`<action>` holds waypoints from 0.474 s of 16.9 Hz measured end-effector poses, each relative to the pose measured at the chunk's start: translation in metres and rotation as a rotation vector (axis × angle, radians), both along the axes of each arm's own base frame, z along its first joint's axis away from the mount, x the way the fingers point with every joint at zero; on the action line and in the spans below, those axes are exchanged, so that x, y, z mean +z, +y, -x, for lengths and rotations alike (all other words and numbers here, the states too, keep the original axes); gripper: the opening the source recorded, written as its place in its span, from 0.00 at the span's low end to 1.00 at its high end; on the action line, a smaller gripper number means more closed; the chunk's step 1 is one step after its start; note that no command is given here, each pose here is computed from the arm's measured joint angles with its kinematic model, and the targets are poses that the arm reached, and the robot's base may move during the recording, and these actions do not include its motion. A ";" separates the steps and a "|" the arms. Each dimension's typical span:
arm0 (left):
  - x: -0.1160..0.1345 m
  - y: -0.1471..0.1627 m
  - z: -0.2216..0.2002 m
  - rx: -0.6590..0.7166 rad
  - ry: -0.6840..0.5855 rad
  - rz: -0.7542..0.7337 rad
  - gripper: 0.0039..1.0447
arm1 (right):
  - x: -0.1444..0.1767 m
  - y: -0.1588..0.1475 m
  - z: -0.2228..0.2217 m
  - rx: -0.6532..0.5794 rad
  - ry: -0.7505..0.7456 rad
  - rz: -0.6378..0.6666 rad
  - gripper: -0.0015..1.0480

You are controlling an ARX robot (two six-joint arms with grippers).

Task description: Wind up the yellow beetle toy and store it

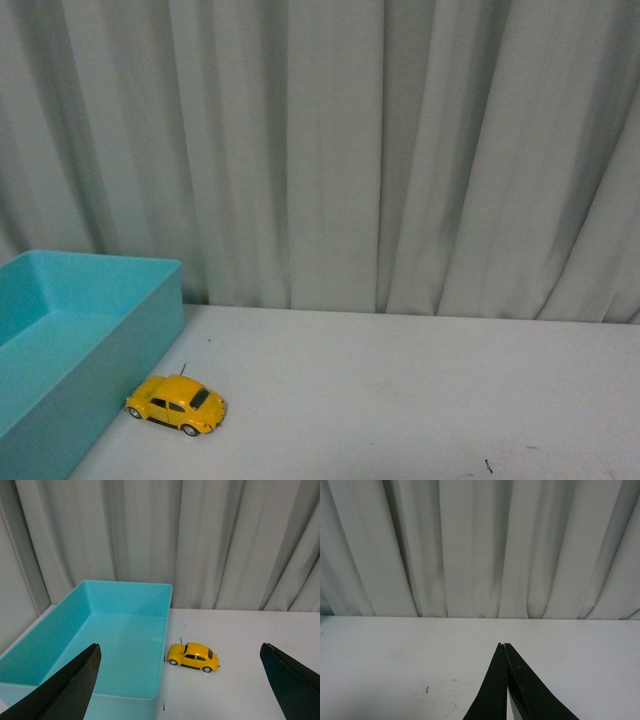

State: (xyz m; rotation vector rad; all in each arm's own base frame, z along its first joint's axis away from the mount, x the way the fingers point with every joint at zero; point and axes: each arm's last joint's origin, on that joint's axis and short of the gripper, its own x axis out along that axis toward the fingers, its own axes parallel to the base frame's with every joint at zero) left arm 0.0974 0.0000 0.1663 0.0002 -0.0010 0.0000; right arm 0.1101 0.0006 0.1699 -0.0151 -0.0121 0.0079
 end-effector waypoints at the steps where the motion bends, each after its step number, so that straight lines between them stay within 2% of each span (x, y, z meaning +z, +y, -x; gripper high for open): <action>1: 0.000 0.000 0.000 0.000 0.000 0.000 0.94 | 0.000 0.000 0.000 0.000 0.000 0.000 0.02; 5: 0.000 0.000 0.000 0.000 0.000 0.000 0.94 | -0.001 0.000 0.002 0.000 0.004 0.000 0.02; 6: 0.000 0.000 0.000 0.000 0.000 0.000 0.94 | -0.006 0.000 0.008 0.001 0.053 0.001 0.02; 7: 0.000 0.000 0.000 0.000 0.000 0.000 0.94 | -0.002 0.000 0.013 -0.002 -0.003 0.000 0.02; 8: 0.000 0.000 0.000 0.000 -0.001 0.000 0.94 | -0.003 0.000 0.013 -0.003 0.003 0.000 0.02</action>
